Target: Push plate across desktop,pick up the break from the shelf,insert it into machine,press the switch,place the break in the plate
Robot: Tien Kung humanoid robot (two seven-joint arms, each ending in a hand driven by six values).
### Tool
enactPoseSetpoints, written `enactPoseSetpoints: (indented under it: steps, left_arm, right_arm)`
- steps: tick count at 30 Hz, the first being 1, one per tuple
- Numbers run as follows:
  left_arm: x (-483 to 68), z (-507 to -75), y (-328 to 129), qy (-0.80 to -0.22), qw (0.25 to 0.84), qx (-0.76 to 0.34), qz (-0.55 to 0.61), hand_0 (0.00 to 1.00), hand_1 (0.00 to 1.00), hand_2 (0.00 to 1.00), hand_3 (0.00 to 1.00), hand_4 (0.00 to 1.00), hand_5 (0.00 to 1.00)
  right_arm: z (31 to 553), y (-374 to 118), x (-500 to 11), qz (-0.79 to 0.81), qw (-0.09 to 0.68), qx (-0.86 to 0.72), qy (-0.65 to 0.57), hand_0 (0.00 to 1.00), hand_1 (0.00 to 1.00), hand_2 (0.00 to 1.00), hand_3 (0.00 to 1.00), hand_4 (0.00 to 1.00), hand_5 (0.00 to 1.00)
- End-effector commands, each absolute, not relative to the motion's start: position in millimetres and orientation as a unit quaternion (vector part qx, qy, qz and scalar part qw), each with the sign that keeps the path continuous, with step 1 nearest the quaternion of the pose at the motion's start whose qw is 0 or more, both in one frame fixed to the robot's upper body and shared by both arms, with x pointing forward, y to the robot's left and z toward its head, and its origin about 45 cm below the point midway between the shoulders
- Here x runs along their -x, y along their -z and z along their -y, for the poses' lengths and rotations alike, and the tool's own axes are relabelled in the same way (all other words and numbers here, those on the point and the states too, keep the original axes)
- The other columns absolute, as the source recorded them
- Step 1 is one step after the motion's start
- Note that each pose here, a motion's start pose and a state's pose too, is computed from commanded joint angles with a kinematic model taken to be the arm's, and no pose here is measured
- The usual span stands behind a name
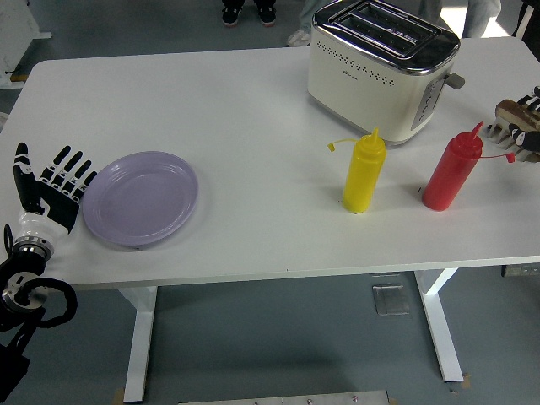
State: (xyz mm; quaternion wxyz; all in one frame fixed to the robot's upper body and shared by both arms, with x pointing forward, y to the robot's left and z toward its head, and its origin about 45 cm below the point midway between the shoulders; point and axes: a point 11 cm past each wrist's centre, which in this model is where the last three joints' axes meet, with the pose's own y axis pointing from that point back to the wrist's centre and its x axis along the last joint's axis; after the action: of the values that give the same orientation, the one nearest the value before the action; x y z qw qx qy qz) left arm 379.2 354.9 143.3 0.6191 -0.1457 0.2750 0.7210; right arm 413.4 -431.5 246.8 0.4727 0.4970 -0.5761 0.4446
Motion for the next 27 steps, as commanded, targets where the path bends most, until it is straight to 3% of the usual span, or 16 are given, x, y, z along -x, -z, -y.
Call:
enactPoseSetpoints:
  steps: [2, 3, 8, 9, 27]
  left_arm:
    - [-380, -350, -142, -0.716, 0.625, 0.142, -0.278, 0.816, 0.763, 0.710, 0.677, 0.834, 0.998]
    - [-380, -347, -142, -0.714, 0.627, 0.140, -0.279, 0.816, 0.763, 0.710, 0.677, 0.833, 0.998]
    - [-380, -334, -142, -0.701, 0.640, 0.132, -0.284, 0.816, 0.763, 0.710, 0.677, 0.833, 0.998]
    - [-380, -332, -142, -0.700, 0.642, 0.131, -0.285, 0.815, 0.762, 0.710, 0.677, 0.833, 0.998]
    - [-381, -300, -143, -0.668, 0.674, 0.116, -0.294, 0.816, 0.763, 0.712, 0.678, 0.831, 0.998]
  right_arm:
    - [431, -247, -414, 0.577, 0.471, -0.496, -0.446, 0.572, 0.592, 0.534, 0.508, 0.659, 0.171]
    - [431, -247, -414, 0.577, 0.471, -0.496, -0.446, 0.562, 0.579, 0.513, 0.474, 0.556, 0.097]
    - [431, -247, -414, 0.580, 0.469, -0.493, -0.448, 0.562, 0.579, 0.513, 0.474, 0.556, 0.097]
    - [431, -248, -414, 0.581, 0.468, -0.493, -0.448, 0.554, 0.571, 0.503, 0.466, 0.460, 0.038]
    - [432, -258, -416, 0.600, 0.452, -0.480, -0.453, 0.530, 0.554, 0.490, 0.451, 0.432, 0.027]
